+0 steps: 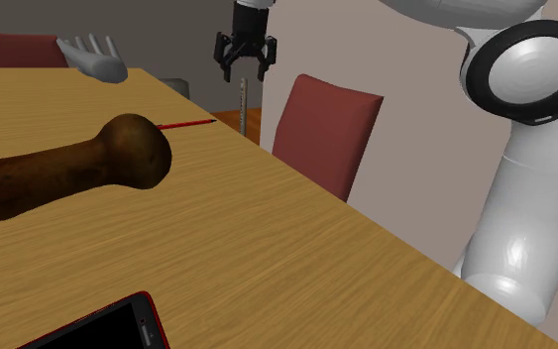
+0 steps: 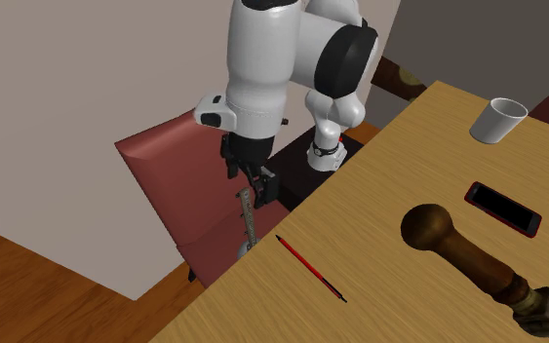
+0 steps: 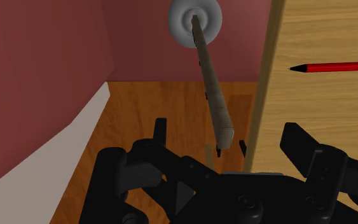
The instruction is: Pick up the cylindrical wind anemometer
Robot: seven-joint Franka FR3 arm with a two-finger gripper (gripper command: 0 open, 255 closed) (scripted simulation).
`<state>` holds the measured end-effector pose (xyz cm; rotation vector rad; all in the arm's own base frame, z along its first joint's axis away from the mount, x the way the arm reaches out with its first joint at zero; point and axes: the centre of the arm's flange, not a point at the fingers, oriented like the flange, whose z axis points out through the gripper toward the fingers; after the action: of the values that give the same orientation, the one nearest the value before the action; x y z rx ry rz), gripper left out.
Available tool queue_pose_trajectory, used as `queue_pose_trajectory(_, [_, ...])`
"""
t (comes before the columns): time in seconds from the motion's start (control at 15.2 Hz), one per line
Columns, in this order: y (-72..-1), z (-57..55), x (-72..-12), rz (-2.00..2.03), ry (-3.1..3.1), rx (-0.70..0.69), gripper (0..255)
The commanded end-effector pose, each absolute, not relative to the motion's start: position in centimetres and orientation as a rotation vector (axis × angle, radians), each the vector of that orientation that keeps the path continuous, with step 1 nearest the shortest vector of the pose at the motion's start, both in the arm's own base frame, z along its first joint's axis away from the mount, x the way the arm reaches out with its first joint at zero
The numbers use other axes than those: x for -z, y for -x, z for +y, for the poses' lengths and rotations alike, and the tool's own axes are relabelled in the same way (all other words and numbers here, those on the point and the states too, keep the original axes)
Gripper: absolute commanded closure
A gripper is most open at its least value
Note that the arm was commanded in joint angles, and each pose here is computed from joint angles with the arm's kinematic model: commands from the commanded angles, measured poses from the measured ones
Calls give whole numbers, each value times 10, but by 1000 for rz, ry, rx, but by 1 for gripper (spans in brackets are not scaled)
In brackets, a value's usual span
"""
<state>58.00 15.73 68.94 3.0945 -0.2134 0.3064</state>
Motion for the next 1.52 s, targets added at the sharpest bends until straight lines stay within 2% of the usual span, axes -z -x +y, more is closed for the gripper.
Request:
queue_pose_trajectory(0.0, [-580,158,-679,-215,-3094,-308,0])
queue_pose_trajectory(0.26, [-580,158,-666,-215,-3094,-308,0])
queue_pose_trajectory(0.33, [-580,159,-666,-215,-3094,-308,255])
queue_pose_trajectory(0.92, [-580,158,-666,-215,-3094,-308,255])
queue_pose_trajectory(1.45, [-580,158,-708,-215,-3094,-308,255])
